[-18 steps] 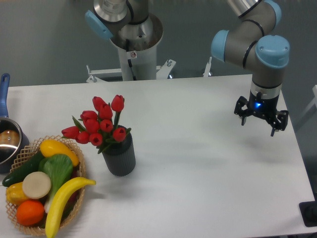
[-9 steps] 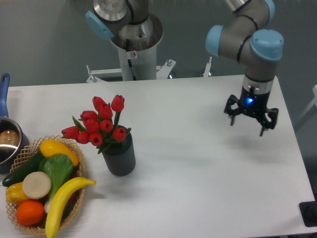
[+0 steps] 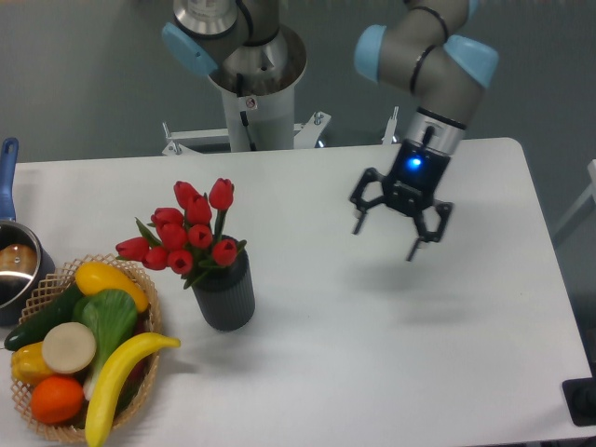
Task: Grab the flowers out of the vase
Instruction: 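Move the open gripper toward the tulip stems above the black vase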
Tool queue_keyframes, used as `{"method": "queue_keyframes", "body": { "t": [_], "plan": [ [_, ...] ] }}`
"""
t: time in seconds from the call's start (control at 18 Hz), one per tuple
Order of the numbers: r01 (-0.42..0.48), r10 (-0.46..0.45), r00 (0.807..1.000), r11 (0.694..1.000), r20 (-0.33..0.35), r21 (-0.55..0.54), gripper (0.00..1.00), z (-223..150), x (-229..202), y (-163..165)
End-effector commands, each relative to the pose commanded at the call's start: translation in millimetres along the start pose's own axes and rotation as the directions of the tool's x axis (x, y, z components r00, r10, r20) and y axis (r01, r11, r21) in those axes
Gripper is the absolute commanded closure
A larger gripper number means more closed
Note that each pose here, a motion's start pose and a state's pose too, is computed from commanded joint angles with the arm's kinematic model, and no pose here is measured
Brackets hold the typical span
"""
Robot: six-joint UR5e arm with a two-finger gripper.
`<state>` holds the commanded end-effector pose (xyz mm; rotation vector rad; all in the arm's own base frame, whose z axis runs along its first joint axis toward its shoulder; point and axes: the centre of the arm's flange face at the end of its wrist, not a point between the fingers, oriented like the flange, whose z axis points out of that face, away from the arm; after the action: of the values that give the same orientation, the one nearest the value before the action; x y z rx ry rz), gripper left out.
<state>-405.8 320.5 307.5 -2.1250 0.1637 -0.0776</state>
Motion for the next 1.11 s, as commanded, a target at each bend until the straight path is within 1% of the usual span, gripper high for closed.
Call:
{"method": "queue_keyframes", "body": {
  "t": [0.11,0.22,0.44,0.61,0.83,0.94,1.11],
  "plan": [
    [-0.017,0.018,1.0,0.999,-0.017,0.036,0.0,3.3,16.8,-11.2],
    [-0.028,0.032,0.997,0.998,-0.063,0.063,0.0,18.4,42.6,-20.1],
    [-0.082,0.093,0.987,0.993,-0.128,0.088,0.0,38.2,85.4,-46.1],
    [-0.092,0.105,0.984,0.991,-0.141,0.1,0.0,38.4,107.7,-50.3],
    [-0.087,0.107,0.982,0.988,-0.158,0.127,0.0,41.8,115.5,-53.0],
    [-0.088,0.114,0.977,0.986,-0.181,0.144,0.0,49.5,117.2,-60.7],
    [-0.079,0.111,0.97,0.986,-0.217,0.15,0.0,65.2,118.2,-56.1]
  ]
}}
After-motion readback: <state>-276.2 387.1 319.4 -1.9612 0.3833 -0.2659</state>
